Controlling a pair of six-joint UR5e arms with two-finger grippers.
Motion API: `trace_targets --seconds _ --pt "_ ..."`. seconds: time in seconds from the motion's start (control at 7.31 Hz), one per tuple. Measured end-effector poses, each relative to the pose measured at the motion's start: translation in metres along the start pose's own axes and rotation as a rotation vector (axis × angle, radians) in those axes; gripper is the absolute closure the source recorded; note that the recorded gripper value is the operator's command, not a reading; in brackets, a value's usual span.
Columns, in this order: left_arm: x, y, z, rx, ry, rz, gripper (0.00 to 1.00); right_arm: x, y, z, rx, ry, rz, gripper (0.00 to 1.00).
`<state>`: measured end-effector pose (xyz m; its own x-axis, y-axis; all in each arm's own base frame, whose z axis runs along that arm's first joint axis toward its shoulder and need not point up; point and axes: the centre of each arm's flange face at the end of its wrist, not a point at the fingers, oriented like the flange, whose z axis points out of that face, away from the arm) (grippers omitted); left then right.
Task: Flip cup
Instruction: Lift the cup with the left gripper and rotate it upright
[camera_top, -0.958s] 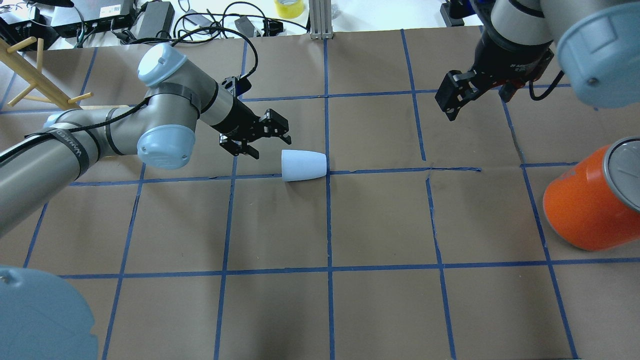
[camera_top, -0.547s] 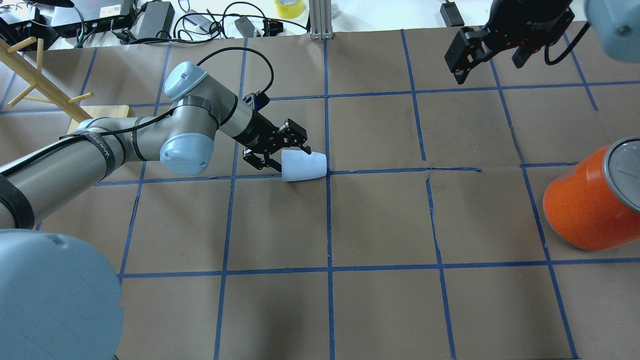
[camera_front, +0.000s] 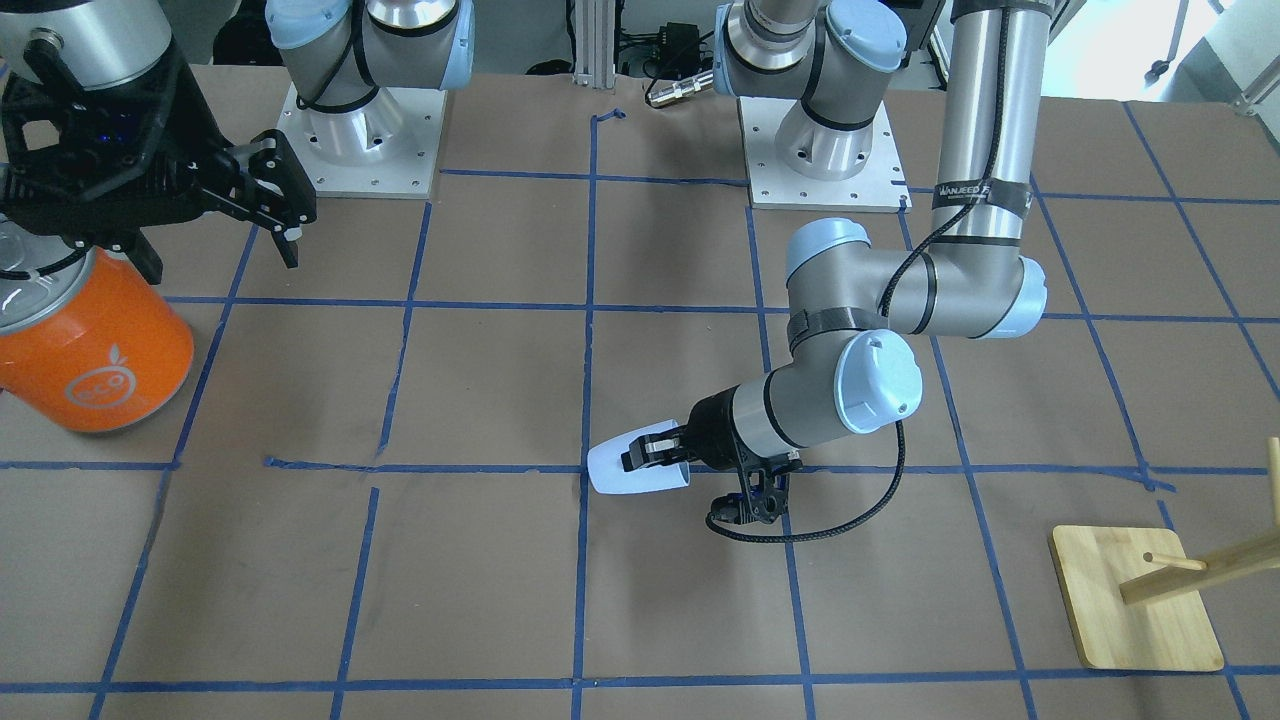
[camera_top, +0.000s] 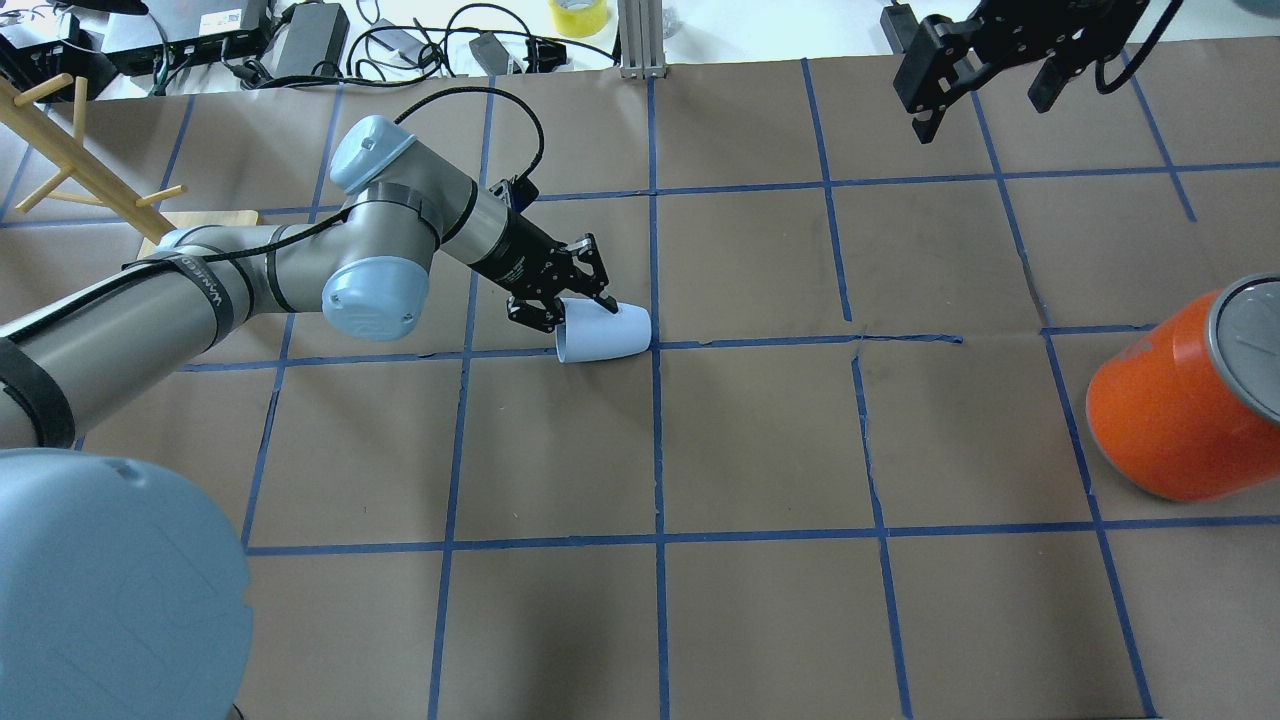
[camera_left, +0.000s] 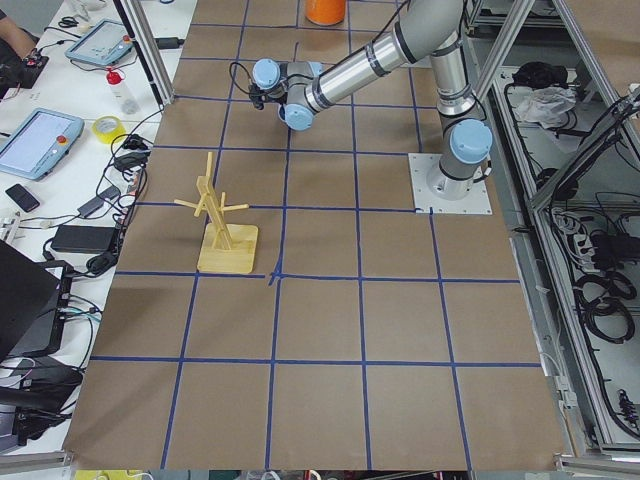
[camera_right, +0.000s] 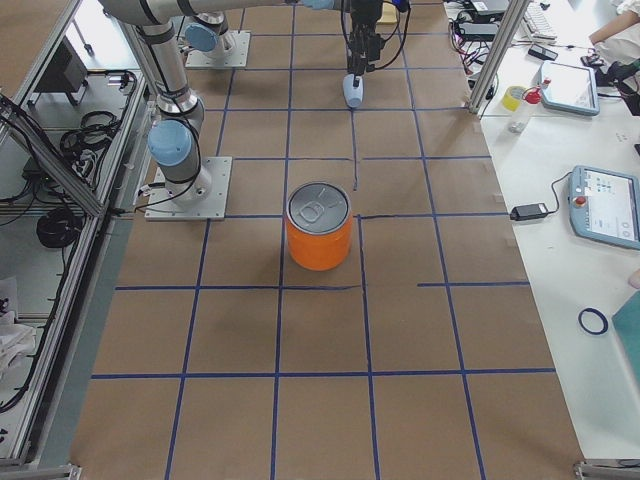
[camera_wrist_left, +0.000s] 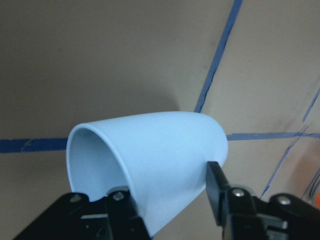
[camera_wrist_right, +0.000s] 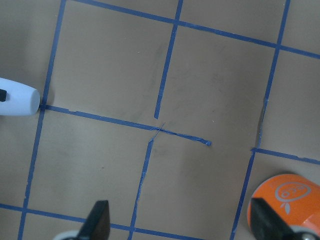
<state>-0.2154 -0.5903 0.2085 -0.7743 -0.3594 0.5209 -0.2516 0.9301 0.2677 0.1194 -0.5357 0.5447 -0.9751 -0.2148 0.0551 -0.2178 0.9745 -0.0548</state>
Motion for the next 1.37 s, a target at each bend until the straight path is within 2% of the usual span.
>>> trace_targets --seconds 0.27,0.41,0.68,0.96,1.09,1.37 --pt "0.020 -0.009 -0.023 0.055 0.000 -0.083 1.00 0.015 0.000 0.003 -0.012 0.000 0.020 0.00" --pt "0.027 -0.011 -0.036 0.105 -0.039 -0.093 1.00 0.018 0.000 0.005 -0.015 0.000 0.025 0.00" --pt "0.044 -0.019 -0.080 0.243 -0.184 -0.035 1.00 0.019 -0.001 0.009 -0.024 -0.002 0.026 0.00" --pt "0.045 -0.037 -0.124 0.347 -0.418 0.186 1.00 0.019 -0.001 0.015 -0.038 -0.007 0.026 0.00" --pt "0.035 -0.048 -0.137 0.364 -0.509 0.261 1.00 0.018 0.000 0.021 -0.045 -0.011 0.026 0.00" --pt "0.004 -0.071 -0.145 0.363 -0.571 0.288 1.00 0.017 0.002 0.025 -0.050 -0.016 0.026 0.00"
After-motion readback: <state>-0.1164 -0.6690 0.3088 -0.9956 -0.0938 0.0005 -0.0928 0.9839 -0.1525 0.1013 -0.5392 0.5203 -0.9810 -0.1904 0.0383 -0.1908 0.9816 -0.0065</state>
